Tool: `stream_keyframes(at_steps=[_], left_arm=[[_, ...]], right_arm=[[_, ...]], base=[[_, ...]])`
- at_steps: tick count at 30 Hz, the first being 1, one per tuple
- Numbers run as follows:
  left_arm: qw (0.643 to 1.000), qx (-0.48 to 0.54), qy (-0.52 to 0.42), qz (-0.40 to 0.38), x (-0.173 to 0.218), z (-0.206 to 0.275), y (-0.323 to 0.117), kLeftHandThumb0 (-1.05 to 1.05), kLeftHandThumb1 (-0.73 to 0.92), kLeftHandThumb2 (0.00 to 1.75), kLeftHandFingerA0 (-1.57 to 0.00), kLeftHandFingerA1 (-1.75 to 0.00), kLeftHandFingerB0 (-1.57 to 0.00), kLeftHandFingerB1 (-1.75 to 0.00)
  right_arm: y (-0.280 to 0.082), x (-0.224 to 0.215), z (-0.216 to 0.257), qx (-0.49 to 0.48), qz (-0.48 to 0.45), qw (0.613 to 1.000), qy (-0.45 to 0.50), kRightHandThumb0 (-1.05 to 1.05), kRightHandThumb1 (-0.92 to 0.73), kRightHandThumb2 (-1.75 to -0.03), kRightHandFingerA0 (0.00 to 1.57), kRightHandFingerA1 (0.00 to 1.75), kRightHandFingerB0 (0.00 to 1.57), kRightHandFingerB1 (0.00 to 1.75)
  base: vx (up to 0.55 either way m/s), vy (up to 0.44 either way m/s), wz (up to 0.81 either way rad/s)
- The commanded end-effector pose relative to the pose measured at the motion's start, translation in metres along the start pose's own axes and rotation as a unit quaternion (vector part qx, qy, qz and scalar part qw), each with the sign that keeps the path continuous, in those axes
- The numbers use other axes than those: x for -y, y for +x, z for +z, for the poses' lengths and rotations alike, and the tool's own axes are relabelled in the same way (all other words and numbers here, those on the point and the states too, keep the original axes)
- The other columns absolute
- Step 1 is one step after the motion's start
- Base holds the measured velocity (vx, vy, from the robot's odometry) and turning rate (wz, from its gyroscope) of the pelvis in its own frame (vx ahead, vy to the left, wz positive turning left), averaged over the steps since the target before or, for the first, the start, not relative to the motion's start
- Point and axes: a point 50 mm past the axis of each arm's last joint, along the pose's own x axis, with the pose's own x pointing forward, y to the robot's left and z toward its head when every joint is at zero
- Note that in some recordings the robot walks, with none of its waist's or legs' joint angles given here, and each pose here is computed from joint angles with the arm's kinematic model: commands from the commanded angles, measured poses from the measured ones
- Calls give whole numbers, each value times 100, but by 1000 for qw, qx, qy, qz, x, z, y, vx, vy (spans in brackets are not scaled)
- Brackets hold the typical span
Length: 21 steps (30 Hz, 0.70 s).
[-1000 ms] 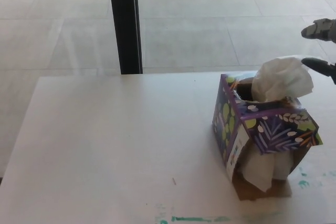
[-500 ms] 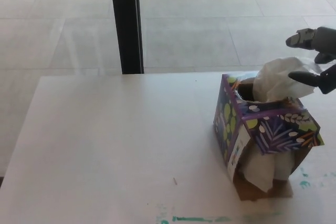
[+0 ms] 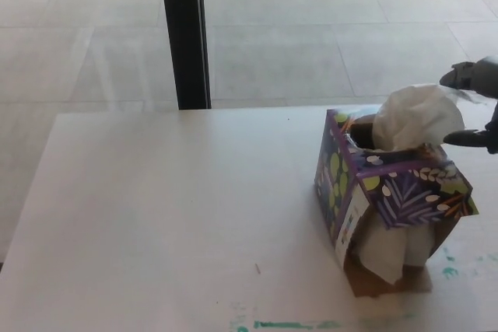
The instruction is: The robot uses its right hand to pull out a tissue from the tissue box kept in the middle of the desk and put it on the right side
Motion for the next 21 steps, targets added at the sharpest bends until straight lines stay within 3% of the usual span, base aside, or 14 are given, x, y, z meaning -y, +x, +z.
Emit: stream_keyframes(at_steps=[1, 5, 6, 7, 8, 11, 12, 15, 16, 17, 19, 21], left_arm=[[1000, 4, 8, 5, -4, -2, -2, -85, 89, 101, -80, -104, -56, -93], [1000, 9, 1, 2, -3, 2, -1, -84, 89, 102, -79, -105, -54, -94], [1000, 10, -1, 1, -2, 3, 0, -84, 90, 101, -79, -105, -53, -93], [1000, 10, -3, 2, -2, 4, 0, -84, 90, 101, -79, -105, -53, -93], [1000, 17, 8, 0, -2, 5, -1, -87, 91, 102, -78, -105, -55, -95], [1000, 21, 5, 0, -3, 8, 0, -88, 90, 103, -78, -106, -55, -96], [1000, 21, 3, 0, -3, 8, 0, -89, 90, 103, -77, -106, -55, -97], [1000, 25, -4, 1, -4, 9, 0, -89, 89, 103, -79, -107, -55, -97], [1000, 24, -5, 2, -4, 10, 0, -89, 90, 103, -79, -107, -55, -97], [1000, 28, -3, 2, -4, 11, 0, -88, 90, 103, -79, -107, -56, -97], [1000, 30, -3, 2, -5, 11, 0, -88, 90, 103, -79, -107, -56, -97], [999, 30, -13, 5, -5, 13, 1, -88, 90, 102, -78, -107, -55, -97]], right_arm=[[1, -6, 10, 26, -32, 999, -16, -55, -71, -62, 70, 105, 28, 31], [-4, 0, 25, 62, -65, 996, -19, -60, -71, -62, 76, 103, 32, 33], [-4, 1, 25, 63, -69, 995, -18, -67, -60, -94, 75, 94, 27, 49], [-4, 2, 27, 66, -74, 995, -17, -67, -60, -94, 75, 94, 27, 49], [-4, 4, 33, 76, -89, 993, -11, -57, -73, -61, 76, 106, 36, 33], [-6, 6, 38, 84, -106, 991, -14, -55, -74, -62, 78, 120, 37, 35], [-6, 6, 38, 82, -107, 991, -17, -50, -76, -63, 75, 113, 39, 35], [-4, -1, 33, 84, -115, 990, -23, -38, -76, -63, 74, 120, 45, 38], [-4, -4, 30, 86, -121, 988, -27, -31, -80, -63, 73, 137, 49, 40], [-5, -5, 29, 83, -120, 989, -27, -24, -79, -67, 70, 148, 63, 47], [-5, -5, 28, 82, -121, 989, -27, -24, -79, -67, 70, 148, 63, 47], [-6, -1, 27, 60, -107, 990, -66, -31, -80, -67, 74, 144, 74, 48]], base=[[0, 0, 0], [0, 0, 0], [0, 0, 0], [0, 0, 0], [0, 0, 0], [0, 0, 0], [0, 0, 0], [0, 0, 0], [0, 0, 0], [0, 0, 0], [0, 0, 0], [0, 0, 0]])
